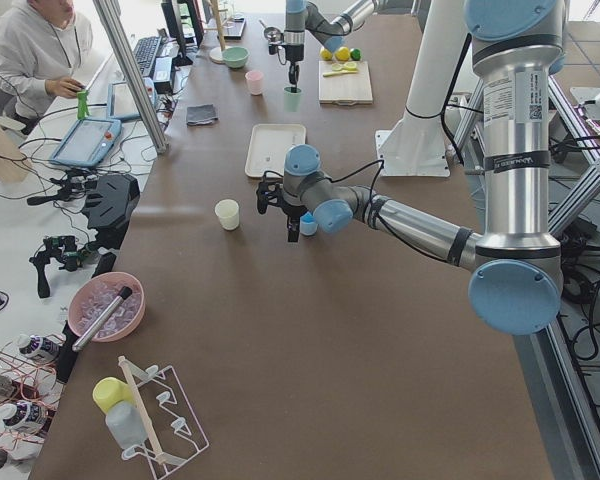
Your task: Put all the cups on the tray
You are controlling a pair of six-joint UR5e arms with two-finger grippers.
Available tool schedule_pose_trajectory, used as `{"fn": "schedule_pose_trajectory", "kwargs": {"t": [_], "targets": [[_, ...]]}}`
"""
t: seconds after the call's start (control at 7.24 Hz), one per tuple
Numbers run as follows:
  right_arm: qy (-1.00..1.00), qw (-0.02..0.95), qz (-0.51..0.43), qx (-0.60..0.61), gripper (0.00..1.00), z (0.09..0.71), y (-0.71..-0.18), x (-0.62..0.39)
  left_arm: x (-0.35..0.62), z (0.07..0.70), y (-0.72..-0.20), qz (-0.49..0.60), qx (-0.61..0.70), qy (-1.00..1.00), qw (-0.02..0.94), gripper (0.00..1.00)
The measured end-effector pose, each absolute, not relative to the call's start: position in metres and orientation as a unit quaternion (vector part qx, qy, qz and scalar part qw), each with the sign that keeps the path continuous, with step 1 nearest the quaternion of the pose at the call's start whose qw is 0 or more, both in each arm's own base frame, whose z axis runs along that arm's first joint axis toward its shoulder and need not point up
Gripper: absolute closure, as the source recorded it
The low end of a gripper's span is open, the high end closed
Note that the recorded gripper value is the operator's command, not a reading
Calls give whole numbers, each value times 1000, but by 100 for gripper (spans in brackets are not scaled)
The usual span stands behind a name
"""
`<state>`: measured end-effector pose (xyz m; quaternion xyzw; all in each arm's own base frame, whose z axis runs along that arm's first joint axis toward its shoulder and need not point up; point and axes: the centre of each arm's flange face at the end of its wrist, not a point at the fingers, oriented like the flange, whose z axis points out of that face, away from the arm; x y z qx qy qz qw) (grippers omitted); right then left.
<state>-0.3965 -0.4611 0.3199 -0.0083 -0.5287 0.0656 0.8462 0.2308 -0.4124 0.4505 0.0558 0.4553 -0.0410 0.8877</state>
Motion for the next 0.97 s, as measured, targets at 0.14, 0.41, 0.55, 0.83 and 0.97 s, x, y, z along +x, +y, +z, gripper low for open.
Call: {"fn": "schedule_pose_trajectory", "kwargs": {"t": [0.14,0.41,0.55,0.83,0.97], "targets": [[-529,845,75,-6,100,297,-454,-421,253,448,-406,-34,57,451,890,10],[-531,843,87,-8,100,277,-440,-447,284,444,-405,-24,55,450,891,29],[-531,843,88,-5,100,274,-435,-455,296,443,-402,-20,55,447,892,71],[-527,845,89,-4,100,275,-433,-465,312,441,-398,-17,54,446,893,100],[-523,847,91,-3,100,276,-438,-472,320,437,-398,-20,54,447,893,100]]}}
